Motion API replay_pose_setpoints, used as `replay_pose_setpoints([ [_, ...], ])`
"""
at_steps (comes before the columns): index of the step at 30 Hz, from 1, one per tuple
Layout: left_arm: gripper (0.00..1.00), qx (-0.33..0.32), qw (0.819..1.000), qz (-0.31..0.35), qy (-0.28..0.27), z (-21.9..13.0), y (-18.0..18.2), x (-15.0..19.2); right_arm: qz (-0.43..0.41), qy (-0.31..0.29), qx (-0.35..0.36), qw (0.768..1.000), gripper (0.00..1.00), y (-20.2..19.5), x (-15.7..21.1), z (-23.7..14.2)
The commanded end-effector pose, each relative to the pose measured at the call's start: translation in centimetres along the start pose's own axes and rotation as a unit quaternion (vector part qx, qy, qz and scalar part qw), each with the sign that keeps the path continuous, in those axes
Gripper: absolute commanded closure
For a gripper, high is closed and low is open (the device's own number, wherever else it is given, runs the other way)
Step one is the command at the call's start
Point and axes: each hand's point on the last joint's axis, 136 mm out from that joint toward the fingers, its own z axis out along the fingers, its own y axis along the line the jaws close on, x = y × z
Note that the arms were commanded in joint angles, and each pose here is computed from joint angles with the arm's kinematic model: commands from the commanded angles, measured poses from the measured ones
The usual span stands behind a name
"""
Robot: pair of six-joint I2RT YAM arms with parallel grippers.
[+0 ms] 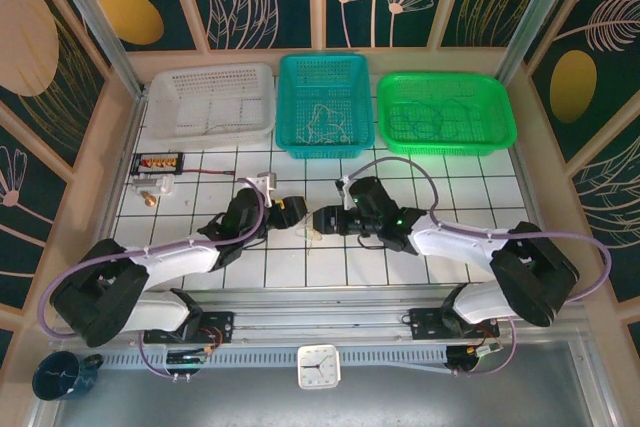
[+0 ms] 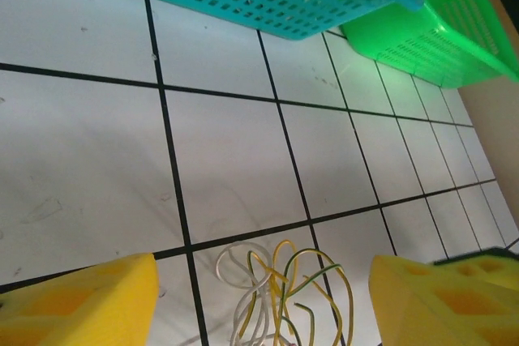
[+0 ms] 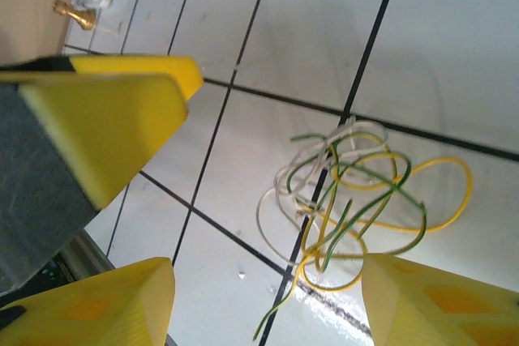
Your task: Untangle the cables
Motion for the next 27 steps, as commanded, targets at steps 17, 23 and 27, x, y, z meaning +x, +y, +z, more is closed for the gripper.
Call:
replay_pose_setpoints([
  [17,0.43,0.033,0.994,0.023,0.098,2.5,0.0,4.1,0.031,-0.017,0.032,0.999,0.73,-2.2,0.3,2.5],
  [23,0.49,0.026,0.993,0.018,0.117,3.3,0.9,5.4,0.034,-0.03,0.032,0.998,1.0,-3.0,-1.0,1.2],
  [27,0.57,0.019,0.991,0.016,0.129,3.8,1.8,6.3,0.036,-0.058,0.003,0.998,1.0,-2.4,-3.3,-1.2],
])
